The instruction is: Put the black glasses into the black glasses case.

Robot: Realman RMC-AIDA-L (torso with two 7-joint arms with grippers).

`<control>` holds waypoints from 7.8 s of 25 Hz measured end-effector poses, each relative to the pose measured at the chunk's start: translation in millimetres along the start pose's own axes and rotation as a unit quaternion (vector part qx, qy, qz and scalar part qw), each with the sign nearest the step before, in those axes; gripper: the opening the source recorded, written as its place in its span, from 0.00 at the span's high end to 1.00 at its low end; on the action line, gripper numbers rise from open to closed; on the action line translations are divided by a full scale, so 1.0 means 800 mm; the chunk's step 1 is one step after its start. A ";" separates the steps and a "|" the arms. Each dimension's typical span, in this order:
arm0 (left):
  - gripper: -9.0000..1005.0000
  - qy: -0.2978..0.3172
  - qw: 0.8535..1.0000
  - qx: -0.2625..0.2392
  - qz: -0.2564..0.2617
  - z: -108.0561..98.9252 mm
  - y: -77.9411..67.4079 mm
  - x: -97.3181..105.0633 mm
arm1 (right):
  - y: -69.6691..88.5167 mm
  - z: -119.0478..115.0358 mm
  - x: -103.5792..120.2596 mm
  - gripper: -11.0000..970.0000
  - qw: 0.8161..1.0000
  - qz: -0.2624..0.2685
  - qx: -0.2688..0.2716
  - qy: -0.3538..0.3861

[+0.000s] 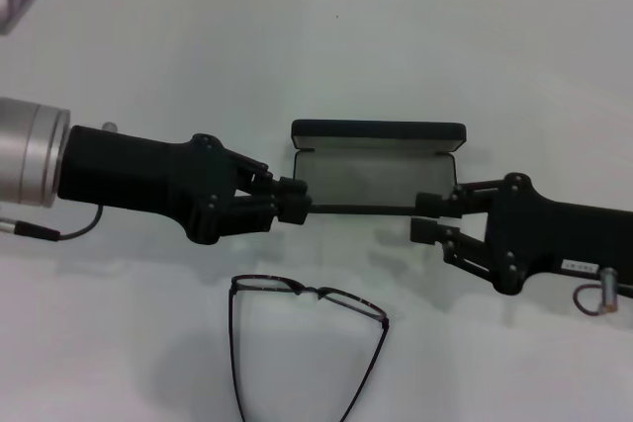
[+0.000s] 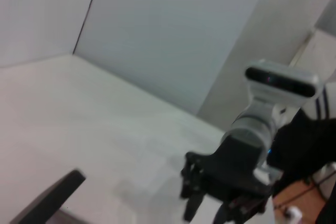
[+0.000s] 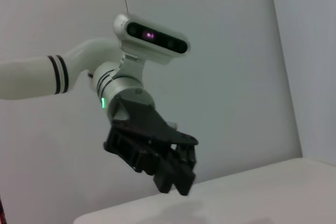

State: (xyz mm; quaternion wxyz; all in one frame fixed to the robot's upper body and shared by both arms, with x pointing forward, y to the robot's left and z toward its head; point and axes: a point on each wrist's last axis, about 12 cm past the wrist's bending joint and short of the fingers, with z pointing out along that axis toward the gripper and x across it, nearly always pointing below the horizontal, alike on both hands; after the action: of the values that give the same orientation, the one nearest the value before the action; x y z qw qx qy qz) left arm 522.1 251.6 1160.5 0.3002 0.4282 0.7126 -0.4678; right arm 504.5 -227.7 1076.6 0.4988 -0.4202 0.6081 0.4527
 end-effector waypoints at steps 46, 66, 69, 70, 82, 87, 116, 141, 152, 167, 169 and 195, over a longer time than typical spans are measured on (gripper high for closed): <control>0.62 0.358 0.906 -0.161 0.155 0.157 -0.051 -0.036 | 0.010 -0.080 -0.002 0.65 0.999 0.024 0.026 -0.013; 0.63 0.387 0.887 -0.172 0.182 0.176 -0.044 -0.019 | 0.012 -0.079 0.001 0.65 0.999 0.027 0.026 -0.014; 0.63 0.386 0.887 -0.171 0.187 0.178 -0.045 -0.019 | 0.012 -0.079 0.001 0.65 0.999 0.027 0.026 -0.014; 0.63 0.386 0.887 -0.170 0.188 0.178 -0.045 -0.018 | 0.012 -0.079 0.001 0.65 0.999 0.027 0.026 -0.014; 0.71 0.385 0.886 -0.172 0.191 0.180 -0.044 -0.017 | 0.014 -0.079 0.003 0.65 0.999 0.033 0.023 -0.016; 0.71 0.388 0.885 -0.170 0.193 0.181 -0.045 -0.016 | 0.015 -0.080 0.003 0.66 0.999 0.033 0.021 -0.017; 0.87 0.342 0.878 -0.245 0.227 0.160 -0.073 -0.055 | 0.030 -0.119 0.001 0.66 0.995 0.025 0.045 -0.085; 0.87 -0.044 0.996 -0.054 0.060 0.042 -0.091 -0.115 | 0.045 -0.142 -0.048 0.96 0.939 -0.205 0.059 -0.270; 0.87 -0.053 0.998 -0.025 0.004 0.063 -0.065 -0.093 | 0.011 -0.076 -0.089 0.98 0.928 -0.229 -0.039 -0.290; 0.87 -0.080 0.997 -0.023 0.002 0.072 -0.061 -0.096 | 0.005 -0.019 -0.079 0.97 0.946 -0.203 -0.090 -0.238; 0.87 -0.084 0.996 -0.024 0.002 0.072 -0.061 -0.097 | 0.006 -0.020 -0.078 0.97 0.946 -0.202 -0.088 -0.237; 0.87 -0.093 0.995 -0.028 0.009 0.067 -0.060 -0.104 | -0.001 -0.021 -0.070 0.96 0.953 -0.205 -0.057 -0.214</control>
State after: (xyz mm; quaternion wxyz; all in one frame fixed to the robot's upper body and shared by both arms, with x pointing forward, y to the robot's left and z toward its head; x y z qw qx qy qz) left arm 518.5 165.1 1229.0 0.3809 0.3805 0.6907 -0.4827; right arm 509.6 -240.7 1133.3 0.6748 -0.4563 0.3609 0.4540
